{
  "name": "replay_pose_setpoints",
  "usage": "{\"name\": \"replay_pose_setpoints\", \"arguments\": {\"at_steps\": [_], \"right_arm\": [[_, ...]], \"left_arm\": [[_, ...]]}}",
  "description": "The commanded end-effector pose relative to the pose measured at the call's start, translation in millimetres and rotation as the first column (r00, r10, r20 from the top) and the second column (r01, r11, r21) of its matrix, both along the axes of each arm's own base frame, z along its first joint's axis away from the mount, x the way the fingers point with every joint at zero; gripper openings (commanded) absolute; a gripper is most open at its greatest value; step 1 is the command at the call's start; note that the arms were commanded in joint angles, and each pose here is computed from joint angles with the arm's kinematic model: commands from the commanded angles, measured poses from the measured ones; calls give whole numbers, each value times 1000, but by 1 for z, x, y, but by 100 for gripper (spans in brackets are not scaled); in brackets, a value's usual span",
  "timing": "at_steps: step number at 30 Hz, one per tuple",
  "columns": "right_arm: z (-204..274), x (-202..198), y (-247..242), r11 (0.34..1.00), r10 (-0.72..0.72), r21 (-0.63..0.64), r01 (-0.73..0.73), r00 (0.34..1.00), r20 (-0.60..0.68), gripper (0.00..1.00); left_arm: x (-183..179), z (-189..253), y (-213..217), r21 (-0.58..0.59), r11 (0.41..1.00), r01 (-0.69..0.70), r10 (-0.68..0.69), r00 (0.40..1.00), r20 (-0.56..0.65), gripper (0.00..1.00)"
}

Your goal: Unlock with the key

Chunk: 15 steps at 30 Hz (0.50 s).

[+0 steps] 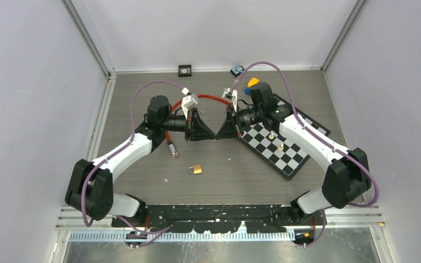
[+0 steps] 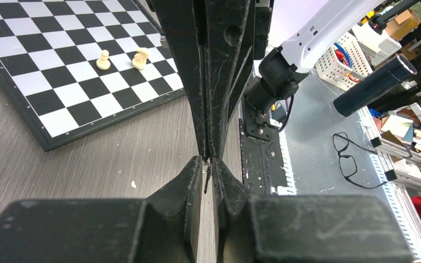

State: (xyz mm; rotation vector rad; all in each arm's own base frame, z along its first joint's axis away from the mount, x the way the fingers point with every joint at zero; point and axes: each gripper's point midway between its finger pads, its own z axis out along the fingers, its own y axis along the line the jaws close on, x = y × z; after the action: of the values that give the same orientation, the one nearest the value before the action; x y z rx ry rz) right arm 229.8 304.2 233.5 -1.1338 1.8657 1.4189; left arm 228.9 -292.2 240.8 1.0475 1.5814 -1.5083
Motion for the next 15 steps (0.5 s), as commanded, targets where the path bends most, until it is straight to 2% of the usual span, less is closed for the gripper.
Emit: {"name": "replay_pose_setpoints", "arguments": {"at_steps": [1,10,15], "right_arm": [[11,2,2,999,0,34,-2,998,59,1],[8,1,-1,1000,5,27,-7,998,63,1],[6,2,-3,1000,1,19,-2,998,64,1]], "left_arm": [[-4,22,0,-50,999,16,-12,997,83,19],[2,22,3,-48,999,-22,25,997,68,41],[5,23,6,-49,998,-42,44,997,58,48]]}}
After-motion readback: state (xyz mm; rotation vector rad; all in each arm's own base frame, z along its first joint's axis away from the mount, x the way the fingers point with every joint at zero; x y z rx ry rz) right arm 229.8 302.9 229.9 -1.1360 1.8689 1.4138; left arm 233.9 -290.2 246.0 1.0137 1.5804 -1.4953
